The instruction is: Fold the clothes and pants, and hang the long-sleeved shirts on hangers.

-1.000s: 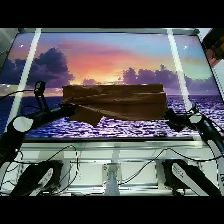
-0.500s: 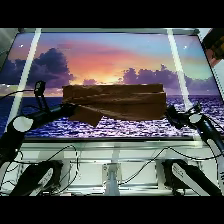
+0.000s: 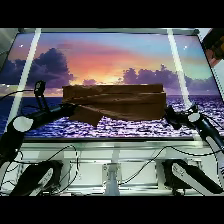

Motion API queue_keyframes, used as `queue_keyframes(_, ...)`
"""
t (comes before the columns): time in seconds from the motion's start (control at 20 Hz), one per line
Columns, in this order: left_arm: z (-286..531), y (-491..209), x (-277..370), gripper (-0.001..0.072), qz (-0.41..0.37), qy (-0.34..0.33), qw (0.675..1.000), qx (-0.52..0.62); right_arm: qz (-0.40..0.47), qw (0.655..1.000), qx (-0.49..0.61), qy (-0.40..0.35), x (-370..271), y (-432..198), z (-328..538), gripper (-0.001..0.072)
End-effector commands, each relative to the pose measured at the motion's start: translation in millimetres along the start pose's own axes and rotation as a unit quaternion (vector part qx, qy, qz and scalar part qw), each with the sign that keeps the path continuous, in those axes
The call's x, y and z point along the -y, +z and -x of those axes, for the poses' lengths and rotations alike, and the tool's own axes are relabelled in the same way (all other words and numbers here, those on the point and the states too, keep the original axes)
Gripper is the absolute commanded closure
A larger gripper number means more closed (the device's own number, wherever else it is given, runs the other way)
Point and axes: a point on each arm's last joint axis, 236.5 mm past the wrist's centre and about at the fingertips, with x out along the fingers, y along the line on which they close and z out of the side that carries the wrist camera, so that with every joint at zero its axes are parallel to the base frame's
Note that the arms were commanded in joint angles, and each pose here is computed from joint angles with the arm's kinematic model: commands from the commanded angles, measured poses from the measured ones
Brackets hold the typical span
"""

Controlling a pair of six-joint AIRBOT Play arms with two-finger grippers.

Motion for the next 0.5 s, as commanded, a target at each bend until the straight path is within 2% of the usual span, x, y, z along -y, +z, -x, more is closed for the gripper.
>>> queue_keyframes(0.0,0.0,0.5,-0.2,0.0690,0.000,0.000,1.000,0.001,0.044,0.999,-0.002,0.004,-4.6,1.5,0.2,0.0692)
queue_keyframes(0.2,0.9,7.0,-0.6,0.0690,-0.002,0.003,1.000,0.013,0.130,0.991,0.007,0.034,-30.5,6.0,25.7,0.0692)
queue_keyframes(0.3,5.5,17.7,-1.3,0.0691,-0.028,0.012,0.999,0.022,0.166,0.983,0.034,0.067,-52.8,9.9,53.6,0.0692)
queue_keyframes(0.45,18.6,46.2,-3.2,0.0691,-0.069,0.040,0.996,0.050,0.167,0.973,0.087,0.134,-86.0,11.9,99.9,0.0692)
